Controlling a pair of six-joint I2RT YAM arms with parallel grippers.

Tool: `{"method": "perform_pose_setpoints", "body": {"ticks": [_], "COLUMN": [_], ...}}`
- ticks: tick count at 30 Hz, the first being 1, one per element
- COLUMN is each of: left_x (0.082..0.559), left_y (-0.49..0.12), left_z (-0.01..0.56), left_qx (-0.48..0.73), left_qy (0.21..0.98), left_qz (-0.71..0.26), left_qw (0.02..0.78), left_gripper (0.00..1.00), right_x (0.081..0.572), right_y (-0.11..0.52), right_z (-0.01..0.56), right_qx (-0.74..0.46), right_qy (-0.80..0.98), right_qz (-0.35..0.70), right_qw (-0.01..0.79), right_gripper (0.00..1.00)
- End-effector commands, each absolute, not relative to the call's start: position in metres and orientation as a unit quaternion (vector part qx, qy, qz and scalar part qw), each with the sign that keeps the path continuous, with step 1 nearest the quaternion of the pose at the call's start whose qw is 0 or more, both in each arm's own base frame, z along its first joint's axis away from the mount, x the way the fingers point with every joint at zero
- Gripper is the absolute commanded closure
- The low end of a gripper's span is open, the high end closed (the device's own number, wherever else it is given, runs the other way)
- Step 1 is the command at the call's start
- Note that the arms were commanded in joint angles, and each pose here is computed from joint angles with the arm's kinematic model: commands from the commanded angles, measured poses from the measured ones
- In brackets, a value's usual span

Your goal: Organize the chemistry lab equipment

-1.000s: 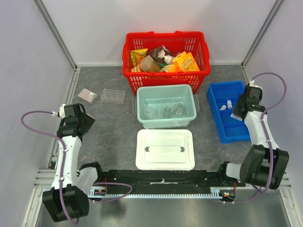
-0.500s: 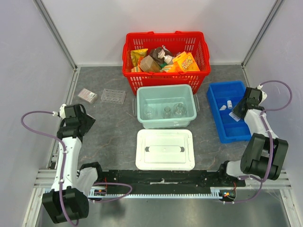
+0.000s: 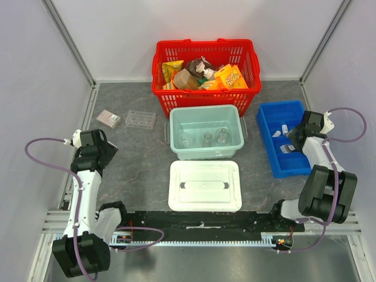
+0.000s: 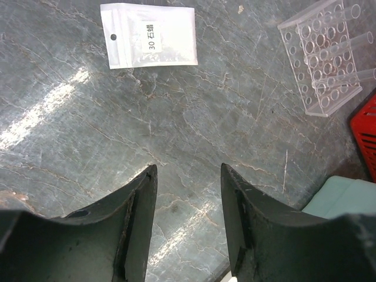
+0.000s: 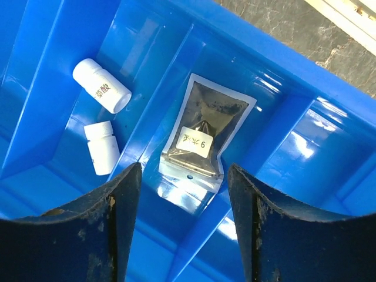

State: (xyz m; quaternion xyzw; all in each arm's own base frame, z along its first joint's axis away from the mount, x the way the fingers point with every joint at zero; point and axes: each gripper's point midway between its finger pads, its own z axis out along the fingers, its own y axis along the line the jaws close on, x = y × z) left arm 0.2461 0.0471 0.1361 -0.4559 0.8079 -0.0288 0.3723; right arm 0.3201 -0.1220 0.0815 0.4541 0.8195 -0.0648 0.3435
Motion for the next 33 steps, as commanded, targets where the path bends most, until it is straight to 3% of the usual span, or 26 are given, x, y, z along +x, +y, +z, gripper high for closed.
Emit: {"method": "perform_pose_setpoints", "body": {"ticks": [1, 9, 16, 20, 24, 27, 33], "left_x": [0.246, 0.248, 0.255, 0.278, 0.303, 0.319, 0.332], "left_y": [0.058, 0.065, 0.085, 0.077, 0.077, 0.088, 0.114], "left_z": [0.146, 0.155, 0.152, 0.152, 0.152, 0.146, 0.118], "left_qx": [-0.456, -0.457, -0.472, -0.436, -0.354, -0.317, -0.352], "left_qy": [0.800, 0.801, 0.792, 0.818, 0.855, 0.872, 0.879], "left_qz": [-0.001, 0.020, 0.071, 0.047, 0.040, 0.059, 0.044], "left_qw": [0.390, 0.386, 0.380, 0.371, 0.377, 0.368, 0.318], "left_gripper": [0.46, 0.41, 0.39, 0.31, 0.28, 0.20, 0.22], "right_x": [0.336, 0.351, 0.371, 0.370, 0.366, 0.364, 0.359], "right_y": [-0.133, -0.105, -0.024, 0.041, 0.073, 0.089, 0.113], "right_z": [0.126, 0.211, 0.280, 0.295, 0.306, 0.314, 0.321], "right_qx": [0.444, 0.297, 0.161, 0.082, 0.044, 0.016, -0.024], "right_qy": [0.800, 0.830, 0.826, 0.822, 0.813, 0.808, 0.804], "right_qz": [-0.068, -0.026, 0.085, 0.135, 0.168, 0.176, 0.194], "right_qw": [0.397, 0.472, 0.533, 0.547, 0.555, 0.562, 0.561], "right_gripper": [0.32, 0.30, 0.27, 0.23, 0.22, 0.21, 0.20]}}
